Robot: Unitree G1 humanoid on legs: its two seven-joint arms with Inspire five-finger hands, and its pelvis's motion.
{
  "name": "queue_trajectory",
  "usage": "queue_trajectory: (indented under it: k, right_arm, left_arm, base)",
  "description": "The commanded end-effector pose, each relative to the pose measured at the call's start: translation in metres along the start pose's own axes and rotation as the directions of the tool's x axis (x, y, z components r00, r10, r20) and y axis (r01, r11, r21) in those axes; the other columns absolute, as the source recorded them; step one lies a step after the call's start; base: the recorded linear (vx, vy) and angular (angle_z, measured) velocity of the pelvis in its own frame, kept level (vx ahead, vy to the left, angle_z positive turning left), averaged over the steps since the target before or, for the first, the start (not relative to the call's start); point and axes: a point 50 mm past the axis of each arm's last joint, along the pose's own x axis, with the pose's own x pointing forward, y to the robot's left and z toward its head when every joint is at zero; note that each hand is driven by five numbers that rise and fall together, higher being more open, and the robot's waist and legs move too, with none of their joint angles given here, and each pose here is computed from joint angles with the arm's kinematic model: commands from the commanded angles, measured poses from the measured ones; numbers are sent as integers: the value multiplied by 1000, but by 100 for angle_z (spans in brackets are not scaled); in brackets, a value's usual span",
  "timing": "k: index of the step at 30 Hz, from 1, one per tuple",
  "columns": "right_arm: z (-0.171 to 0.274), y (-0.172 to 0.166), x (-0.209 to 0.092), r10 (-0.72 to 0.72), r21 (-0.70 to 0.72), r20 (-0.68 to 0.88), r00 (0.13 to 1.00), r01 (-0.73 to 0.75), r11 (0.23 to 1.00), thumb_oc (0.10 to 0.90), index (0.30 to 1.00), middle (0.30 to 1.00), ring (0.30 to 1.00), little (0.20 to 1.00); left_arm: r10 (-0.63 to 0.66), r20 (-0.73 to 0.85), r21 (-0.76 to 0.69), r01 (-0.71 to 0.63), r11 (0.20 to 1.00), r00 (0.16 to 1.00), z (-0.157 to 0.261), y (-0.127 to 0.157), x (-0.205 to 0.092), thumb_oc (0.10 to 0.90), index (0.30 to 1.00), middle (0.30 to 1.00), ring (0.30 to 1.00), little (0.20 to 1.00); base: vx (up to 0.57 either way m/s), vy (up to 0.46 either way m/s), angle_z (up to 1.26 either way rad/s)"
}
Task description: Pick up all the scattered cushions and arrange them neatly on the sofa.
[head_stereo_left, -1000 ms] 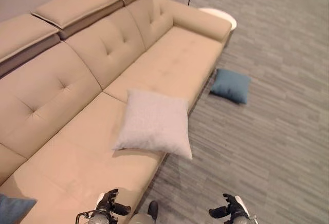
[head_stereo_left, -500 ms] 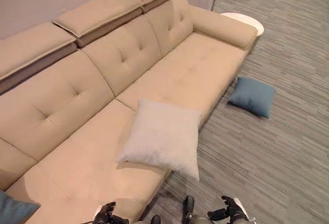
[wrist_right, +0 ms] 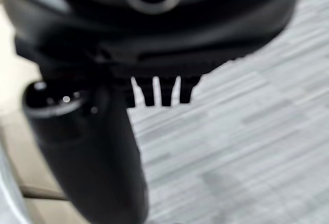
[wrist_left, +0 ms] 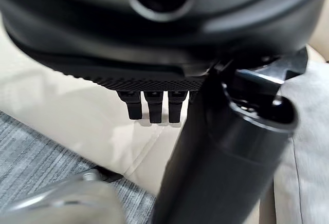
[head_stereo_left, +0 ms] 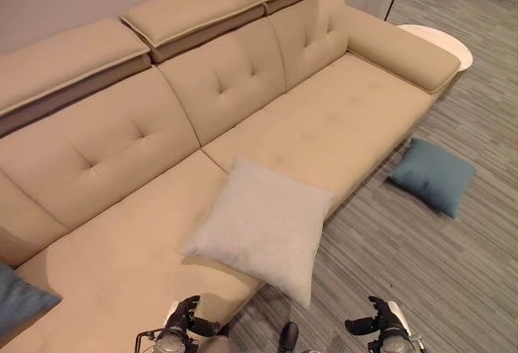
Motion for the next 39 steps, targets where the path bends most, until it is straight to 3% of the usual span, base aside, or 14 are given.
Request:
queue_trajectory:
  k: [1,9,14,18,19,20,24,25,31,39]
  right_arm:
    - [6,-18,3,-64,13,51,997,63,998,800,900,900,900,900]
    - [18,-53,8,-178,81,89,980,171,982,800,900,900,900,900]
    - [41,-88,7,-308,243,164,937,264,933,800,900,900,900,900]
    - [55,-99,0,-377,458,198,905,255,852,800,900,900,900,900]
    - [55,-99,0,-377,458,198,905,255,852,800,900,900,900,900]
    - [57,-96,-1,-375,560,190,907,213,801,800,900,900,900,900]
    - [64,-84,1,-327,708,176,929,111,697,800,900,900,900,900]
    - [73,-78,3,-292,772,185,938,46,635,800,900,900,900,900]
    - [105,-67,7,-227,883,227,947,-101,458,800,900,900,900,900]
    - [131,-56,8,-184,911,256,949,-174,373,800,900,900,900,900]
  left_arm:
    - [41,39,-11,-41,999,998,4,12,1,800,900,900,900,900]
    - [59,9,-8,-59,998,998,-11,21,-3,800,900,900,900,900]
    - [34,-43,1,-34,999,999,-27,13,-8,800,900,900,900,900]
    - [12,-67,-10,-13,1000,998,-35,4,-11,800,900,900,900,900]
    - [12,-67,-10,-13,1000,998,-35,4,-11,800,900,900,900,900]
    - [1,-71,-12,-1,1000,997,-36,0,-12,800,900,900,900,900]
    - [-29,-74,-10,28,1000,997,-37,-5,-13,800,900,900,900,900]
    - [-37,-50,-8,37,999,998,-32,-5,-12,800,900,900,900,900]
    - [-57,7,-12,57,998,998,-19,-7,-10,800,900,900,900,900]
    - [-27,94,-85,35,996,995,5,-5,-7,800,900,900,900,900]
  base:
    - [90,89,-10]
    - [47,62,-10]
    - [14,44,-3]
    - [3,18,-2]
    - [0,0,0]
    - [0,0,0]
    - [-24,-3,-3]
    - [-96,-3,-9]
    - [-106,3,0]
    - [-92,2,14]
